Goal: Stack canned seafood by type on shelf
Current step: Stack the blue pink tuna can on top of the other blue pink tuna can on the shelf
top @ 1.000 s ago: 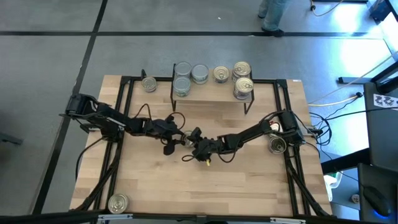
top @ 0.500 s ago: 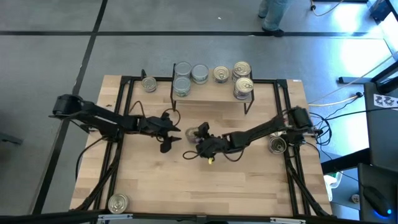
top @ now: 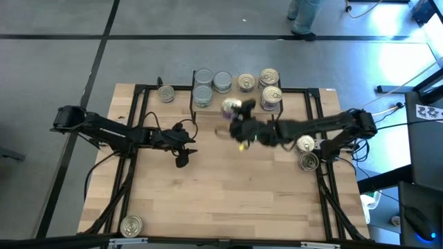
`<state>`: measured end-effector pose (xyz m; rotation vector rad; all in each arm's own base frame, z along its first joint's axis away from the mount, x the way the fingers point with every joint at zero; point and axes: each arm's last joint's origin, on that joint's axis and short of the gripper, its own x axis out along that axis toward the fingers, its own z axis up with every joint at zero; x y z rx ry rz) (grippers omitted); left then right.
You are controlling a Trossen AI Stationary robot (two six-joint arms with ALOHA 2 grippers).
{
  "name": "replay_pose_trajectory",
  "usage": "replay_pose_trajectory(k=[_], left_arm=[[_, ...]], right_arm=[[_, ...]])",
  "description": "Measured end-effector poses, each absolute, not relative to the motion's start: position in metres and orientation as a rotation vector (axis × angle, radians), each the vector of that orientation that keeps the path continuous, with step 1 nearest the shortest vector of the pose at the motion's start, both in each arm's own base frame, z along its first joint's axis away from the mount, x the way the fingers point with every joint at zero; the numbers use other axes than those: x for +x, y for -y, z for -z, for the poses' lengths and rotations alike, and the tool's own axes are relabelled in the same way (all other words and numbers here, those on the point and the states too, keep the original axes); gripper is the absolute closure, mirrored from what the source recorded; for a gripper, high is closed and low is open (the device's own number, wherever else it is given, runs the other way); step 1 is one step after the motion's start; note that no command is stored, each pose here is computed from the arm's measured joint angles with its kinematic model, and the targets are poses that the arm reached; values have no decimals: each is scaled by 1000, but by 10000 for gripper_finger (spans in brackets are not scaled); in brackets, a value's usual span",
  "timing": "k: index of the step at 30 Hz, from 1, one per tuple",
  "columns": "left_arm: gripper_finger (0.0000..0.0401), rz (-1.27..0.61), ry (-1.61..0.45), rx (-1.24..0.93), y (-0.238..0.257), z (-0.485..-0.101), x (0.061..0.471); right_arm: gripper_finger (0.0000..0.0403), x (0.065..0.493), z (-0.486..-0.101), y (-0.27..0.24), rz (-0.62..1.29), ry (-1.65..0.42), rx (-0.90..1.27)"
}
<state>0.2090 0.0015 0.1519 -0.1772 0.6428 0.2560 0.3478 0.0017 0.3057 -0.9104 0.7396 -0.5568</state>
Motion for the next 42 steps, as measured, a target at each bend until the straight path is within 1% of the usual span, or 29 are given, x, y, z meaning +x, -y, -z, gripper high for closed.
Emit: replay_pose_trajectory(k=[4,9,13,19,26,27,32,34,37,42], left_arm=[[193,-255,-627,-179,-2,-153,210],[193,-255,-622,-179,-2,-154,210],[193,-255,-620,-181,-2,-154,210],[193,-254,-618,-176,-2,-154,211],[193,-252,-614,-172,-2,-155,211],[193,-252,-614,-172,-2,-155,211],[193,-252,-613,-173,-2,-155,211],[193,-252,-613,-173,-2,-155,211],[193,-252,-613,-173,-2,-155,211],[193,-253,-613,-173,-2,-155,211]], right_arm=[[206,344,-322,48,667,-791,-859],[206,333,-320,105,708,-848,-783],[206,322,-316,138,733,-874,-701],[206,314,-311,161,717,-871,-609],[204,315,-304,170,717,-887,-576],[193,315,-302,170,721,-901,-578],[104,316,-301,169,722,-899,-576],[80,316,-301,169,717,-898,-561],[63,315,-299,168,687,-896,-522],[59,315,-297,167,667,-880,-467]])
